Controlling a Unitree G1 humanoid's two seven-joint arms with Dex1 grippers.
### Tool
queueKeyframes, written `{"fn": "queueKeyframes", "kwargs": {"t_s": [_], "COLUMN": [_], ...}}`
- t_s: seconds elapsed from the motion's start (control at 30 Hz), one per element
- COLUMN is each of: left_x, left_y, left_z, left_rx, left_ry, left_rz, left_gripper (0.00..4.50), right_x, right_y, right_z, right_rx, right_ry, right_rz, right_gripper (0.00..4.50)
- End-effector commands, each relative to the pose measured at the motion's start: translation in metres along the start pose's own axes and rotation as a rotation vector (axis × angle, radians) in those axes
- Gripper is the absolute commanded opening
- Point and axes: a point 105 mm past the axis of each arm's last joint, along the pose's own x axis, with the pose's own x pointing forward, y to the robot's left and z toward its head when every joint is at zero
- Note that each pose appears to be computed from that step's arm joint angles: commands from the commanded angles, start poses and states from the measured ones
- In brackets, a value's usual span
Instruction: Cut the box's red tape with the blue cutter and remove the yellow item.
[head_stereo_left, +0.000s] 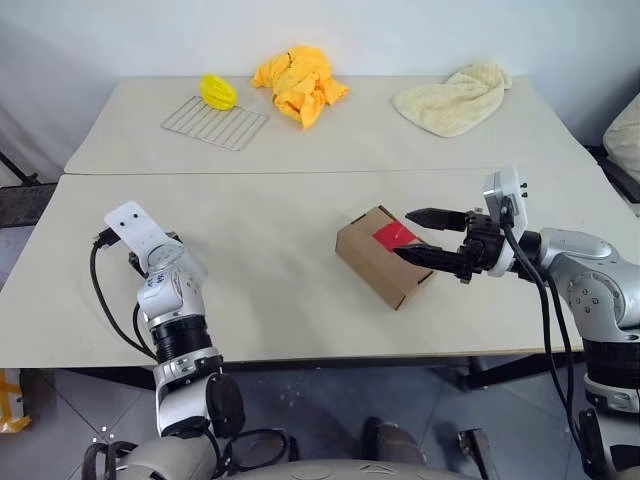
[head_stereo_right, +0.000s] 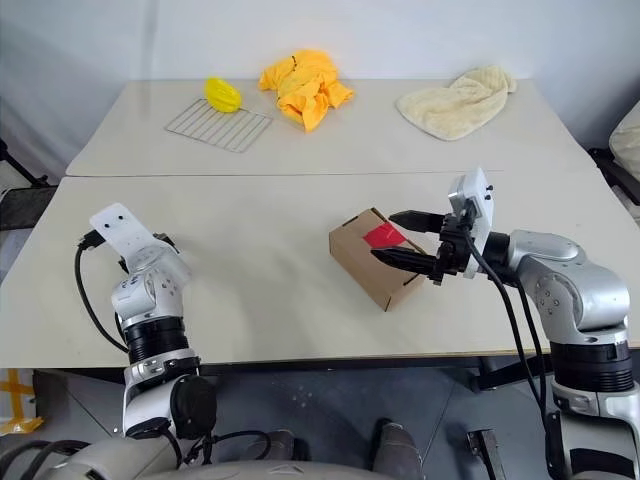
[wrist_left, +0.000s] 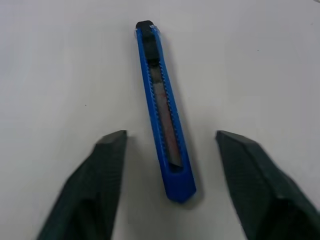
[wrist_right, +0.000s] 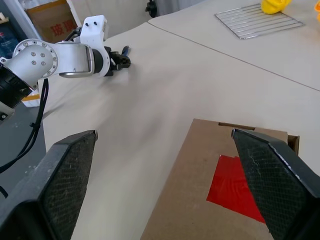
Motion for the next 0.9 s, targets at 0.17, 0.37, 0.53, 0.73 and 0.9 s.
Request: {"fn": "queueKeyframes", "kwargs": {"t_s": [0.17,0.37,0.53,0.73,0.9], "left_x": [0.008,0.009,0.009,0.009,0.008], "left_y": [0.011,0.016,0.023,0.026,0.028], "left_z": [-0.007,-0.010,-0.012,-0.015,-0.017], "left_rx": [-0.012,-0.006,0.002,0.005,0.002], "left_ry": [0.055,0.070,0.078,0.091,0.098], "left_rz": [0.040,0.052,0.078,0.085,0.086], "left_gripper": [2.06,1.49,1.30,0.94,0.94], "right_x": [-0.006,-0.006,-0.005,-0.004,-0.005], "right_y": [-0.001,-0.003,-0.003,-0.004,-0.004], "right_z": [0.012,0.013,0.013,0.014,0.013], "right_rx": [-0.046,-0.046,-0.046,-0.046,-0.045], "right_ry": [-0.009,-0.013,-0.014,-0.019,-0.020], "right_rz": [-0.015,-0.022,-0.026,-0.030,-0.032], "right_gripper": [4.50,4.50,4.50,4.50,4.50]}}
